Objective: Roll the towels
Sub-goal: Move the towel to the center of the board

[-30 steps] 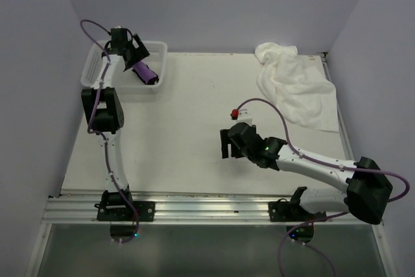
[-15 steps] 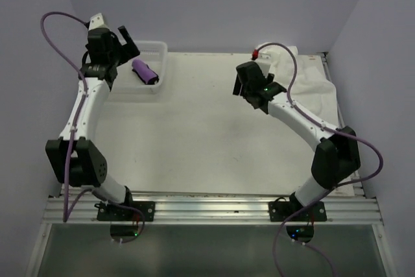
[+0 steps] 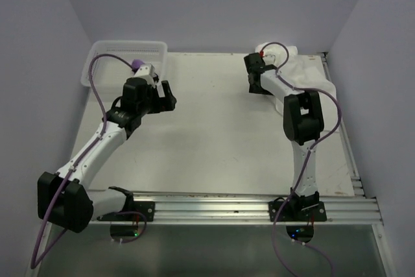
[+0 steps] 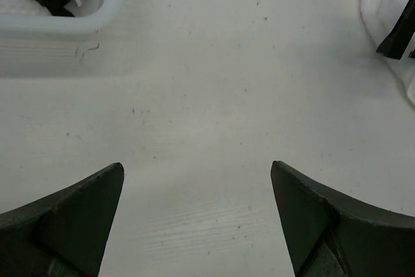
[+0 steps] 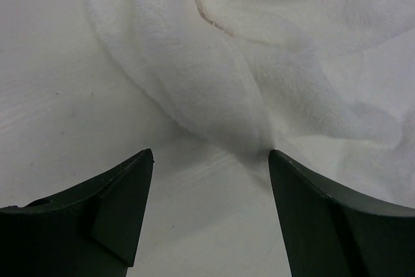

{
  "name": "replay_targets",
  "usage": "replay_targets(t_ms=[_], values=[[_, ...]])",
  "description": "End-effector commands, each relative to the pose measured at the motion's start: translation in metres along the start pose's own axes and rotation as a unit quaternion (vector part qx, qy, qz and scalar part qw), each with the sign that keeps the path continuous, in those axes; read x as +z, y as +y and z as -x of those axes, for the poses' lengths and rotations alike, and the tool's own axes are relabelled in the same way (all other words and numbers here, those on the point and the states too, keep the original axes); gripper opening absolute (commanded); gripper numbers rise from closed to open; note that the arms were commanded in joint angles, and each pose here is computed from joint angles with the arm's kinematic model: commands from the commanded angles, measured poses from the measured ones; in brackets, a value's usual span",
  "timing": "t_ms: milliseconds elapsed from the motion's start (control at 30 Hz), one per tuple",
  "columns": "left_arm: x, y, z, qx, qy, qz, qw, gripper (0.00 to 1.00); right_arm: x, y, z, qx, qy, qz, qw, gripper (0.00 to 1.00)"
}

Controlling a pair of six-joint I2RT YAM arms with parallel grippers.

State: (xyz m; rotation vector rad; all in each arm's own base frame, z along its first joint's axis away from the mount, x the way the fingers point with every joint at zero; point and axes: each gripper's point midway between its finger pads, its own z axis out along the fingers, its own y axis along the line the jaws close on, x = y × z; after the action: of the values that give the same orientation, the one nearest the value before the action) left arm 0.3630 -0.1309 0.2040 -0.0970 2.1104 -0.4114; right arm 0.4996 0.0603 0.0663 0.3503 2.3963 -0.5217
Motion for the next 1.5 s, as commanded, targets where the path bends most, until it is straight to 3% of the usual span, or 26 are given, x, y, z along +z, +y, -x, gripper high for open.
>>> replay_targets(t_ms=[0,67,100,133,200,367,433,500,533,600,633,733,800,833,867,933,1000,1033,1233,1333,1467], values=[[-0.023,-0.004,0.003,0.026,-0.03,-0.021,0.999,1.0,0.008,-0.013,0.009,0.0,0.008,-0.011,1.0,0.75],[-0.026,-0.002,-0.004,0.028,-0.025,-0.019,0.999,1.0,0.018,-0.014,0.0,-0.012,0.024,-0.015,1.0,0.67],[-0.024,0.001,-0.012,0.03,-0.016,-0.016,0.999,1.0,0.018,-0.012,-0.001,-0.012,0.023,-0.008,1.0,0.43],[-0.025,0.002,-0.015,0.031,-0.014,-0.016,0.999,1.0,0.015,-0.009,-0.001,-0.01,0.018,0.004,1.0,0.26],[-0.023,0.006,-0.024,0.031,-0.006,-0.013,0.999,0.99,0.006,0.005,-0.005,-0.009,0.023,0.058,0.998,0.0],[-0.029,0.0,-0.027,0.022,-0.011,-0.032,0.999,0.96,-0.072,0.02,-0.008,-0.05,-0.019,0.125,0.991,0.0],[-0.031,-0.002,-0.03,0.018,-0.013,-0.043,0.999,0.95,-0.104,0.037,-0.042,-0.104,-0.023,0.146,0.984,0.0],[-0.032,-0.003,-0.034,0.012,-0.008,-0.049,0.999,0.93,-0.146,0.041,-0.055,-0.1,-0.042,0.18,0.978,0.0],[-0.035,-0.004,-0.035,0.01,-0.009,-0.051,0.999,0.92,-0.167,0.052,-0.094,-0.134,-0.032,0.205,0.969,0.0],[-0.037,-0.001,-0.041,0.007,-0.005,-0.048,0.999,0.92,-0.206,0.057,-0.122,-0.123,-0.036,0.244,0.961,0.0],[-0.043,0.0,-0.038,0.006,-0.014,-0.048,0.999,0.92,-0.228,0.067,-0.17,-0.169,-0.027,0.27,0.948,0.0],[-0.055,0.004,-0.039,-0.003,-0.029,-0.042,0.999,0.92,-0.28,0.075,-0.255,-0.222,-0.006,0.334,0.916,0.0],[-0.062,0.006,-0.041,-0.005,-0.034,-0.04,0.999,0.92,-0.305,0.077,-0.296,-0.243,0.015,0.37,0.897,0.0],[-0.069,0.005,-0.037,-0.006,-0.044,-0.044,0.998,0.93,-0.327,0.074,-0.322,-0.269,0.008,0.404,0.874,0.0],[-0.072,0.006,-0.038,-0.009,-0.041,-0.038,0.998,0.93,-0.336,0.071,-0.33,-0.256,0.013,0.413,0.874,0.02],[-0.077,0.004,-0.031,-0.015,-0.047,-0.041,0.998,0.94,-0.352,0.063,-0.34,-0.247,0.005,0.441,0.863,0.22],[-0.077,0.0,-0.031,-0.018,-0.047,-0.05,0.998,0.95,-0.363,0.053,-0.318,-0.184,-0.01,0.456,0.871,0.44],[-0.074,-0.002,-0.033,-0.019,-0.04,-0.054,0.998,0.96,-0.357,0.043,-0.31,-0.174,-0.021,0.441,0.88,0.47],[-0.053,-0.024,-0.047,-0.019,0.008,-0.108,0.994,0.9,-0.346,-0.027,-0.225,-0.041,-0.112,0.344,0.931,0.5],[-0.04,-0.025,-0.064,-0.013,0.034,-0.101,0.994,0.88,-0.32,-0.061,-0.213,-0.002,-0.117,0.277,0.954,0.49],[-0.024,-0.035,-0.092,0.005,0.064,-0.085,0.994,0.88,-0.287,-0.077,-0.23,0.045,-0.068,0.239,0.968,0.45]])
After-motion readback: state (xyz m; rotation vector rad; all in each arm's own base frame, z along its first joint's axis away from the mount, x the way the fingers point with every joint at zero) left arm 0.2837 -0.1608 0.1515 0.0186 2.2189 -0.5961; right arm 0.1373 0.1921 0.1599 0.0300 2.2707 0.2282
